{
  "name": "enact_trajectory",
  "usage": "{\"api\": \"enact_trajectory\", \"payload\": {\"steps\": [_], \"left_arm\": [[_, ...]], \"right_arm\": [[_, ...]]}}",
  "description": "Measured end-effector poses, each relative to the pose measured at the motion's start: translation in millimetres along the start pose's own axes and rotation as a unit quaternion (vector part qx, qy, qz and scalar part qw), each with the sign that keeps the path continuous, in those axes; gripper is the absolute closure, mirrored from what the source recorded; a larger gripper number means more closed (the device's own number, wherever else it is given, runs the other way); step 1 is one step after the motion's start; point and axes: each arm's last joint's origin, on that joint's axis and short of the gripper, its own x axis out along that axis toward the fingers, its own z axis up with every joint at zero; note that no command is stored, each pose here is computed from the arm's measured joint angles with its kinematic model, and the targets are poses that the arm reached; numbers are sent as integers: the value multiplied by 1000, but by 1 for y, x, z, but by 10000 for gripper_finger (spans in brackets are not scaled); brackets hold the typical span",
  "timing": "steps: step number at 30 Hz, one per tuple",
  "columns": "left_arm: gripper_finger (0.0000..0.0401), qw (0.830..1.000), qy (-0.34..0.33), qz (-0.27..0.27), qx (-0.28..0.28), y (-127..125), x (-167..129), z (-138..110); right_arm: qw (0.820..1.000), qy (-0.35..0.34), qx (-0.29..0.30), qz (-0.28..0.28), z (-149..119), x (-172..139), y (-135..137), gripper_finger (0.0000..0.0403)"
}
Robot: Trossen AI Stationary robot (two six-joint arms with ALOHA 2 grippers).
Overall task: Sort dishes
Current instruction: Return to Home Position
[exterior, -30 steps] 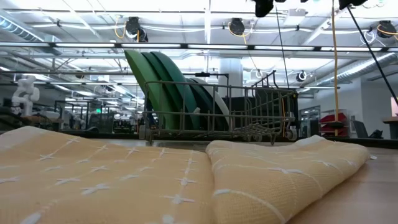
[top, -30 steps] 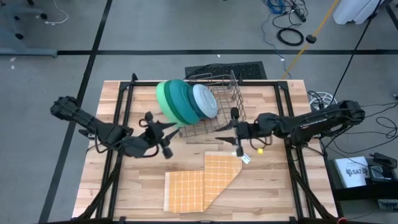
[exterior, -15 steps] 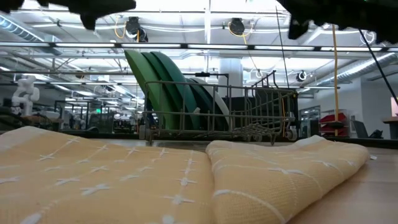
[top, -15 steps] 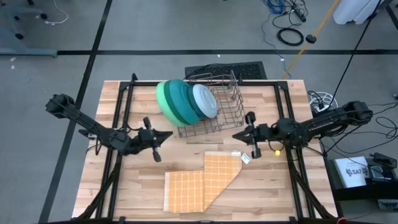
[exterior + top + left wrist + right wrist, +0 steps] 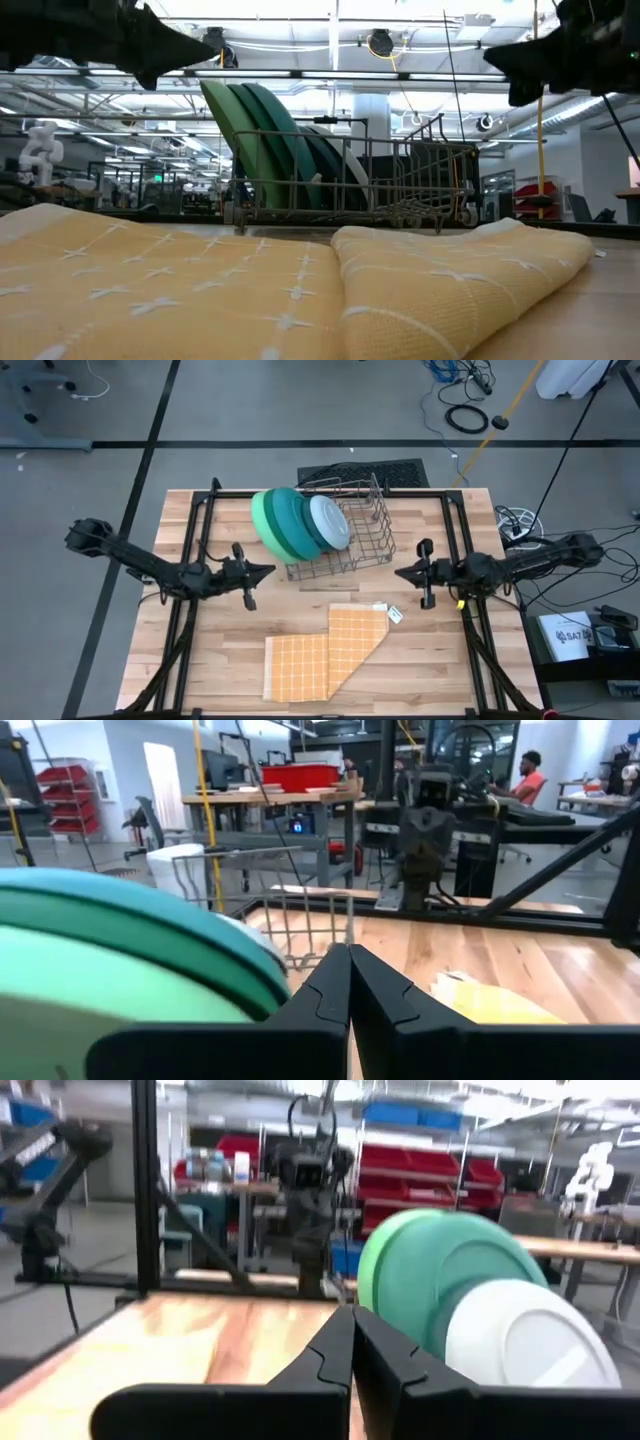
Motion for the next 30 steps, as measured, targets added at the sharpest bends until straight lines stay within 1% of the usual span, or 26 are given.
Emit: {"api": "enact_trajectory", "payload": {"steps": [2, 6, 9, 13, 17, 21, 24, 30], "left_arm": [[396, 1000, -5, 1, -4, 6, -5, -3], [396, 1000, -17, 0, -23, 16, -16, -12], [397, 999, -24, -9, -28, 20, -24, -18], [397, 999, -29, -11, -31, 24, -31, -25], [397, 1000, -18, -12, -20, 26, -34, -29], [397, 1000, 5, -14, -9, 27, -36, -33], [397, 1000, 11, -15, -6, 28, -38, -33], [397, 999, 13, -32, -2, 30, -44, -33]], "right_arm": [[1000, 9, -3, 5, -1, -2, 0, 403], [1000, 2, -16, 5, 2, -7, -1, 403], [1000, -2, -27, 4, 4, -11, -2, 403], [1000, 1, -23, 10, 4, -16, -3, 403], [999, 9, -6, 34, 3, -21, -2, 403], [999, 13, 4, 35, 2, -26, -3, 403], [999, 5, 4, 34, 4, -29, -4, 403], [999, 0, 0, 45, 4, -34, -4, 403]]}}
